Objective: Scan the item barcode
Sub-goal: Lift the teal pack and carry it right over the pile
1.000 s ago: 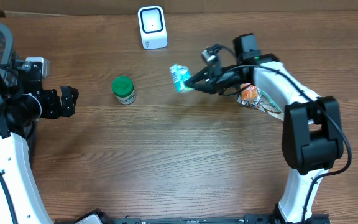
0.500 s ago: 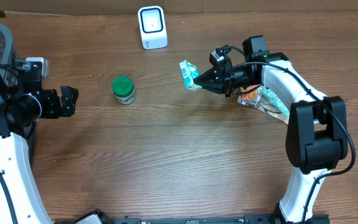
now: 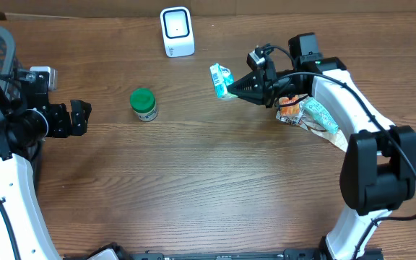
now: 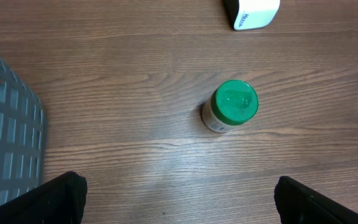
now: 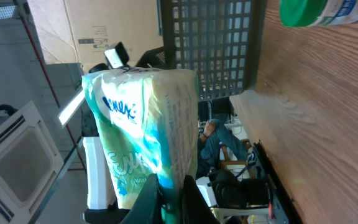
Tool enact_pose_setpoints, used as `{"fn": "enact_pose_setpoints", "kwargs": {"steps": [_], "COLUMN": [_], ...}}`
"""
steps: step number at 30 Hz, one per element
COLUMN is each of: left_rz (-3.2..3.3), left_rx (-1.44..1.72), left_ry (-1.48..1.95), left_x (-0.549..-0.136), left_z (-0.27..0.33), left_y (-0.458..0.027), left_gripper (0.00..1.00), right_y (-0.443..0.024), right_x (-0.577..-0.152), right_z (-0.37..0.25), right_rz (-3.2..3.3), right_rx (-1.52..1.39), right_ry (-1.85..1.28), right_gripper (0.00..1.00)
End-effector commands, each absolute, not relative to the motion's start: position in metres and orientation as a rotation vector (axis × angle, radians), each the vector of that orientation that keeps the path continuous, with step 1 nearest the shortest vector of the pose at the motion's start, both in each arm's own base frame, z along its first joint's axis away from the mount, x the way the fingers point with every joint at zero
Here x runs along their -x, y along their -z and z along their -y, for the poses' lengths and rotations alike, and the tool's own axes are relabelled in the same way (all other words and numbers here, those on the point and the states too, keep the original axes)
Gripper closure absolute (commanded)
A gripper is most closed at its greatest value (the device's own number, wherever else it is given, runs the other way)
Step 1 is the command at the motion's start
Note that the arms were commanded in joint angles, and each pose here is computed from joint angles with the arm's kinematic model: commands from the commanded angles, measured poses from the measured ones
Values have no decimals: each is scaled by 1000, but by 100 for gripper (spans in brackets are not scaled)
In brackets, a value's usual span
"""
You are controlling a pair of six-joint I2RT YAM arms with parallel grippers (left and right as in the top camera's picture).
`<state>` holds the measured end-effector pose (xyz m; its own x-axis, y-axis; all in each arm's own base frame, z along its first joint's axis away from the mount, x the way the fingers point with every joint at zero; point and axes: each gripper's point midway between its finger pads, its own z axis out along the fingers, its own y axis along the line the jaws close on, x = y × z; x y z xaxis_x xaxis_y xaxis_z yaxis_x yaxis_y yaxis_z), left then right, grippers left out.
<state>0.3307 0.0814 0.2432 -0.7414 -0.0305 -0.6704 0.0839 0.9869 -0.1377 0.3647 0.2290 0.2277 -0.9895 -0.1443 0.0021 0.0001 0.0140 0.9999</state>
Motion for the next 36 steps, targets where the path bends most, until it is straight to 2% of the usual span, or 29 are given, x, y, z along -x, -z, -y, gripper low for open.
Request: {"fn": "enact_pose_setpoints", "kwargs": {"steps": [1,14,23,25,30,36], "left_rz": [-2395,-2395,-2395,-2395,-2395,-2395], "left_rx": [-42,-42,-42,-42,-42,-42], "left_ry": [204,204,204,204,204,204], "left_x": [-331,-331,-331,-331,-331,-331], "left_z": [-83,-83,-83,-83,-83,-83], "left_y": [-243,-243,-243,-243,-243,-243], "left_gripper": [0,0,0,1,1,0], "right_y": [-266,-340,-349,-334,-279,-281], "right_x": [-353,-324,-326,-336,-364,-391], "right_z": [-222,-196,-183,-187,-206,-222], "right_rz": [2146,2260,2333,2472,2948,3300], "right_rx": [-215,-384,-391,-338,-190,-193], "right_ry": [2192,2319,2343,2254,1809,1441], "right_gripper": [96,96,96,96,96,96]}}
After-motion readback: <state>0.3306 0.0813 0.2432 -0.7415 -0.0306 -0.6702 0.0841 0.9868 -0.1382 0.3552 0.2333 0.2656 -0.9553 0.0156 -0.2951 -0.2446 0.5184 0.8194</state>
